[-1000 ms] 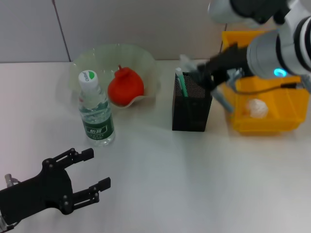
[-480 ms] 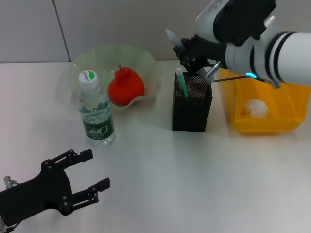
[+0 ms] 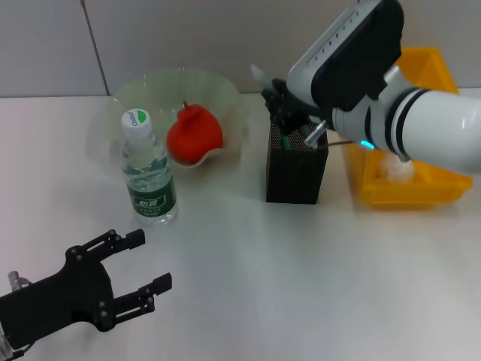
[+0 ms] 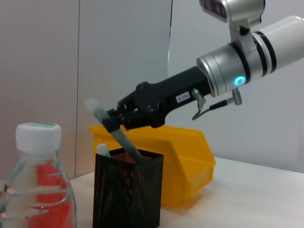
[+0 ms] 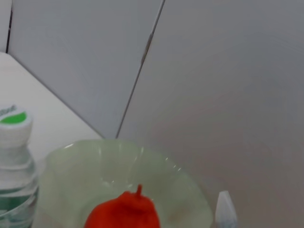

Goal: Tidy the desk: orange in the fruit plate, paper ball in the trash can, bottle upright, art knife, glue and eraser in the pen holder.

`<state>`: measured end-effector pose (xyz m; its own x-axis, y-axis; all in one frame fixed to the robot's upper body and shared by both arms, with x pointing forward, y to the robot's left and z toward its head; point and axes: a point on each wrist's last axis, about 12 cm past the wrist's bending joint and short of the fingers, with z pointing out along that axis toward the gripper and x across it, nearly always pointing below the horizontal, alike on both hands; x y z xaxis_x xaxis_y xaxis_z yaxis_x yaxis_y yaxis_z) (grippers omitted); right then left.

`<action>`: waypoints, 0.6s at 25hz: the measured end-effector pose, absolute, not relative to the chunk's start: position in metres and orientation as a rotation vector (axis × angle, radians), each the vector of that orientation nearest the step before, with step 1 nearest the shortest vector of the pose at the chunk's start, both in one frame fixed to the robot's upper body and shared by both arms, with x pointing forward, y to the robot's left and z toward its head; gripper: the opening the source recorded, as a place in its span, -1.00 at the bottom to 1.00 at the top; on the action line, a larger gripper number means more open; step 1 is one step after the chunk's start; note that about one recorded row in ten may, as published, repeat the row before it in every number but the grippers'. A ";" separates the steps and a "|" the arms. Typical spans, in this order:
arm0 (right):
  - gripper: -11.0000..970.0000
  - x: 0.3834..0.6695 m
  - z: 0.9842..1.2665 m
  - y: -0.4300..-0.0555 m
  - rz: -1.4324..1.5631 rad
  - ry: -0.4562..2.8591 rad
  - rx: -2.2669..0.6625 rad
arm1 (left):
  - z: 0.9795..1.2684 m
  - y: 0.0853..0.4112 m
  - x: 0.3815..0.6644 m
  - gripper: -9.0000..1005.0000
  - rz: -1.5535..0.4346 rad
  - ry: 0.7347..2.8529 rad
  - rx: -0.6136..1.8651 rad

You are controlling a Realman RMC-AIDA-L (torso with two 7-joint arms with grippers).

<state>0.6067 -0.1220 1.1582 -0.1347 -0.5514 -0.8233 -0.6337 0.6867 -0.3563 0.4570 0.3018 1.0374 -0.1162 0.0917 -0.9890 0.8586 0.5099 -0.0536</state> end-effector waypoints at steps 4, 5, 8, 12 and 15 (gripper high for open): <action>-0.67 0.606 1.149 -0.121 0.133 1.831 -0.921 | 1.037 0.302 0.457 0.59 -0.803 1.565 0.844; -0.66 0.606 1.147 -0.122 0.138 1.838 -0.916 | 1.037 0.302 0.457 0.59 -0.803 1.565 0.844; -0.65 0.607 1.141 -0.125 0.143 1.855 -0.897 | 1.037 0.302 0.457 0.59 -0.803 1.564 0.845; -0.53 0.607 1.139 -0.127 0.150 1.865 -0.885 | 1.037 0.303 0.457 0.59 -0.795 1.567 0.846; -0.45 0.605 1.141 -0.128 0.168 1.873 -0.869 | 1.037 0.303 0.458 0.59 -0.793 1.569 0.846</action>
<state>0.6048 -0.1280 1.1415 -0.2196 -0.4904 -0.8434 -0.6326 0.7297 -0.2596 0.4579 0.3030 1.0371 -0.1130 0.1006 -0.9885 0.8556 0.5156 -0.0453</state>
